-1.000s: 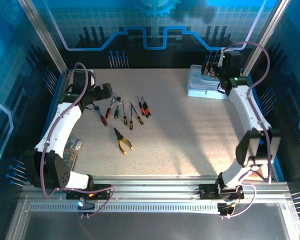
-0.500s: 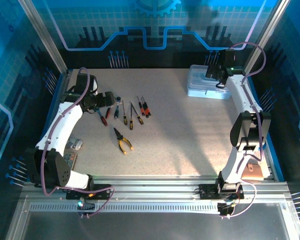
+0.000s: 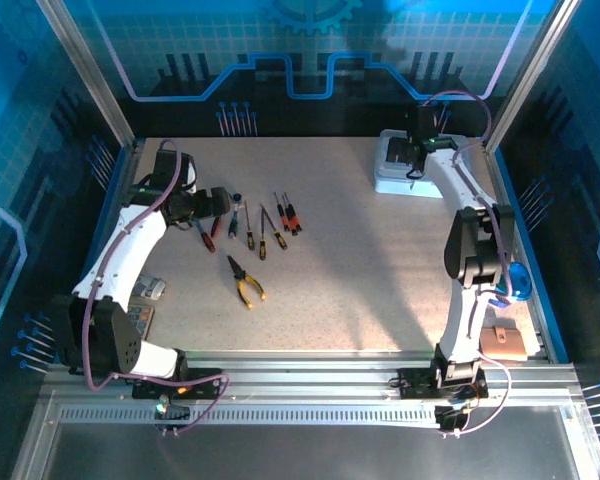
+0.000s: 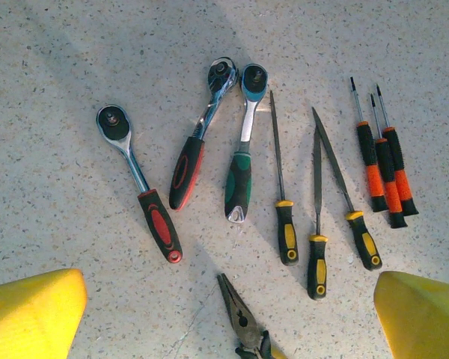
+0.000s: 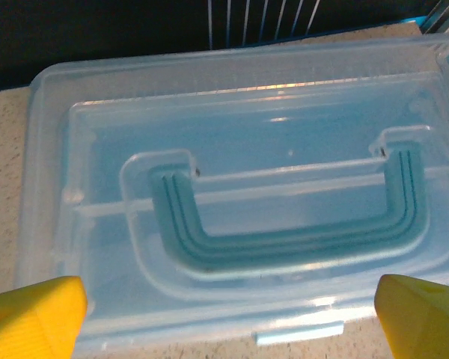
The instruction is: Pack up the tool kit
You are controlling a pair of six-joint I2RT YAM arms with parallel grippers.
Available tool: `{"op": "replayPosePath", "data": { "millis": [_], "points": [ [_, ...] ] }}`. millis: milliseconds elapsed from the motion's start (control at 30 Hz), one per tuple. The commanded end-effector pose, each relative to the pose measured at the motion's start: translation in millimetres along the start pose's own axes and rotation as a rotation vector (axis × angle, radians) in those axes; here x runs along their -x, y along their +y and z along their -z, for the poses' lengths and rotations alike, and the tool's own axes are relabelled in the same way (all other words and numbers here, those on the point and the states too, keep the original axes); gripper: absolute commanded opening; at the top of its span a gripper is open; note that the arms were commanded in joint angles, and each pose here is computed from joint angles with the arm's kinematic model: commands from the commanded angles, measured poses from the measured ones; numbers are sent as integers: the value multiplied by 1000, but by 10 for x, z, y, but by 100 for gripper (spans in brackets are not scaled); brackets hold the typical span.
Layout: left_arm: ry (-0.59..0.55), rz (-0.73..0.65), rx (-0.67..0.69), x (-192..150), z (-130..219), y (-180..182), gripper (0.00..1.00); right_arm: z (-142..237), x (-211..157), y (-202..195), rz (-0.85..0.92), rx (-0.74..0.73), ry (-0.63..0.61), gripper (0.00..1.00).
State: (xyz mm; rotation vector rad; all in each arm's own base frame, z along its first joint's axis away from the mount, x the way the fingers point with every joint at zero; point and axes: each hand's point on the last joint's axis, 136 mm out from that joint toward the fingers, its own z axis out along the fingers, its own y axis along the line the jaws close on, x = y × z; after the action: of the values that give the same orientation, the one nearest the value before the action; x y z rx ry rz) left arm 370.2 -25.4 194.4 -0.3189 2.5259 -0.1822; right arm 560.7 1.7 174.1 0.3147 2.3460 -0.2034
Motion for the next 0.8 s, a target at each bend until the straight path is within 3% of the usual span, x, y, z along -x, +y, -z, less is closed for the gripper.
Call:
{"op": "replayPosePath", "data": {
  "millis": [0, 233, 467, 767],
  "points": [
    [29, -29, -3, -52, -16, -9, 99, -52, 286, -306, -83, -110, -42, 100],
    [43, -28, 10, -79, -83, 19, 99, -206, 370, -654, -105, -224, -7, 100],
    [59, -15, -12, -88, -134, -30, 99, -300, 157, -885, -140, -362, 50, 100],
    [60, -20, -8, -116, -135, -13, 99, -221, -238, -867, -177, -349, 124, 100]
  ]
}}
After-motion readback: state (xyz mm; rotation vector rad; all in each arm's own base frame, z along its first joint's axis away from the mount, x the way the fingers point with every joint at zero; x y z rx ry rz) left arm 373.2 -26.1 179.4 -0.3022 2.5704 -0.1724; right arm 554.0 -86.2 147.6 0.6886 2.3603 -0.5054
